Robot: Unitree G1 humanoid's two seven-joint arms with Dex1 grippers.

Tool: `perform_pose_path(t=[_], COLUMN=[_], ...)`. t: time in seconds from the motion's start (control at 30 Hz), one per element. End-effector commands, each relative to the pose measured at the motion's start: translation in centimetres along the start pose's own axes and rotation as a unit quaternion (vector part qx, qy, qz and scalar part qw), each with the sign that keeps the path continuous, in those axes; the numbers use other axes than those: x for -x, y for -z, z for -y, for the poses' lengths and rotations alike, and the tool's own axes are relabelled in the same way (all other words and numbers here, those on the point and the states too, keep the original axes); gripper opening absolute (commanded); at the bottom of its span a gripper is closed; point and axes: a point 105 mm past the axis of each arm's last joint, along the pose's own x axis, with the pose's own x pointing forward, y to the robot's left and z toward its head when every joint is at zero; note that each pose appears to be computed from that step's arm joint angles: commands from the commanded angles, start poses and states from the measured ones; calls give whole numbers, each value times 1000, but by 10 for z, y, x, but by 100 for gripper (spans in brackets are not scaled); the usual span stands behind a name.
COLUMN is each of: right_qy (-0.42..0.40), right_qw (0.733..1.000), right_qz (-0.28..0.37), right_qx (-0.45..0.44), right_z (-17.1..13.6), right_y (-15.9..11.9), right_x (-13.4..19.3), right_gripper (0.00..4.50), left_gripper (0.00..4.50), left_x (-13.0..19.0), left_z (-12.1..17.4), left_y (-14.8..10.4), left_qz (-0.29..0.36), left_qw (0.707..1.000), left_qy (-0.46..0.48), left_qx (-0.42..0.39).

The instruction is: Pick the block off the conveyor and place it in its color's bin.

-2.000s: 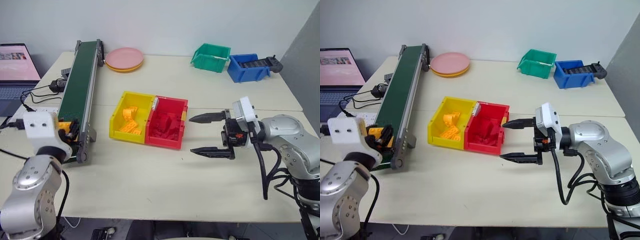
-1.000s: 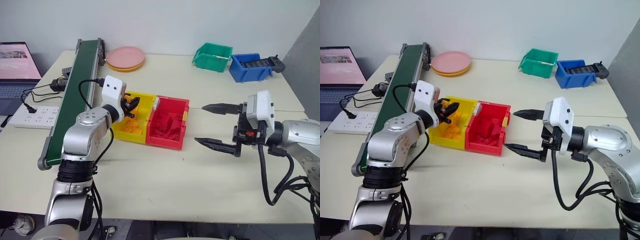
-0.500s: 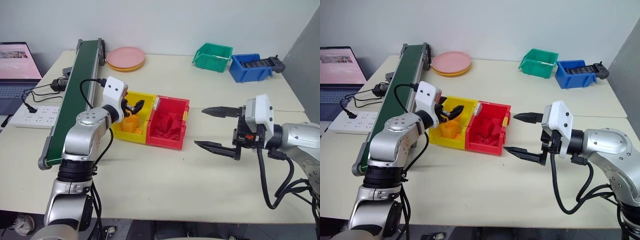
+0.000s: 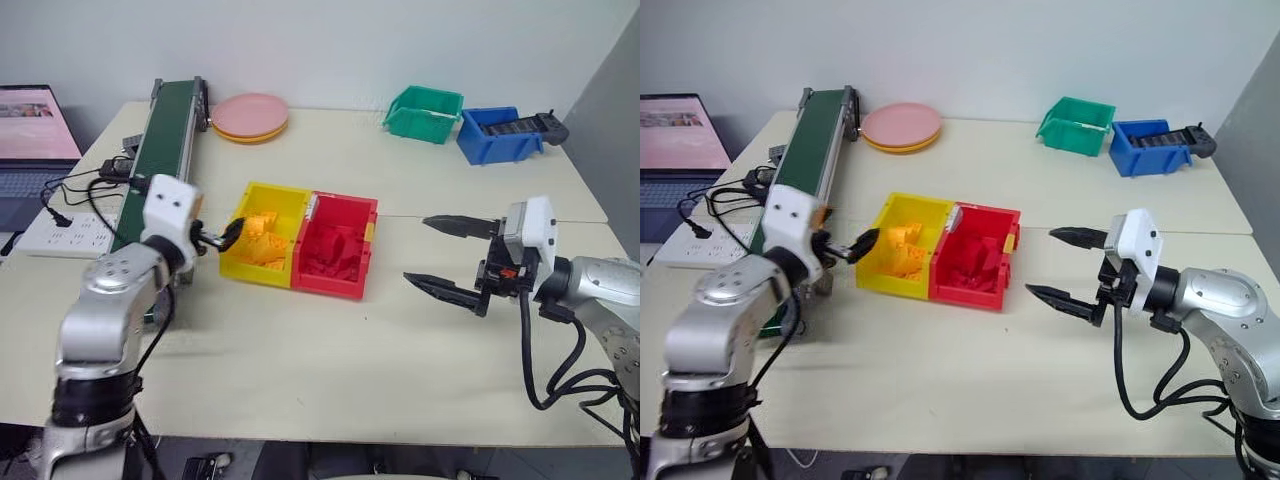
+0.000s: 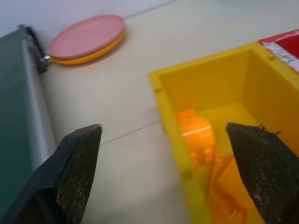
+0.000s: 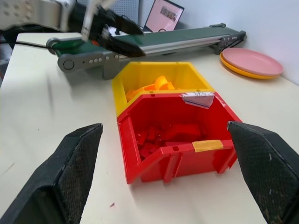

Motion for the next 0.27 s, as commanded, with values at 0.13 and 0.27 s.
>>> perform_pose_path(t=[0.13,0.27], right_qy=[14,-9], right_qw=[1000,1000], right_qz=[14,8], right_qx=[14,22], right_z=[21,20], right_y=[9,15], right_x=[5,1], right_gripper=[450,450], left_gripper=[443,443], left_x=[56,66], left_z=[-28,-24], left_y=[12,17], left_qz=[8,20], left_qw=[998,996], left_qy=[-67,-67], left_qx=[11,56])
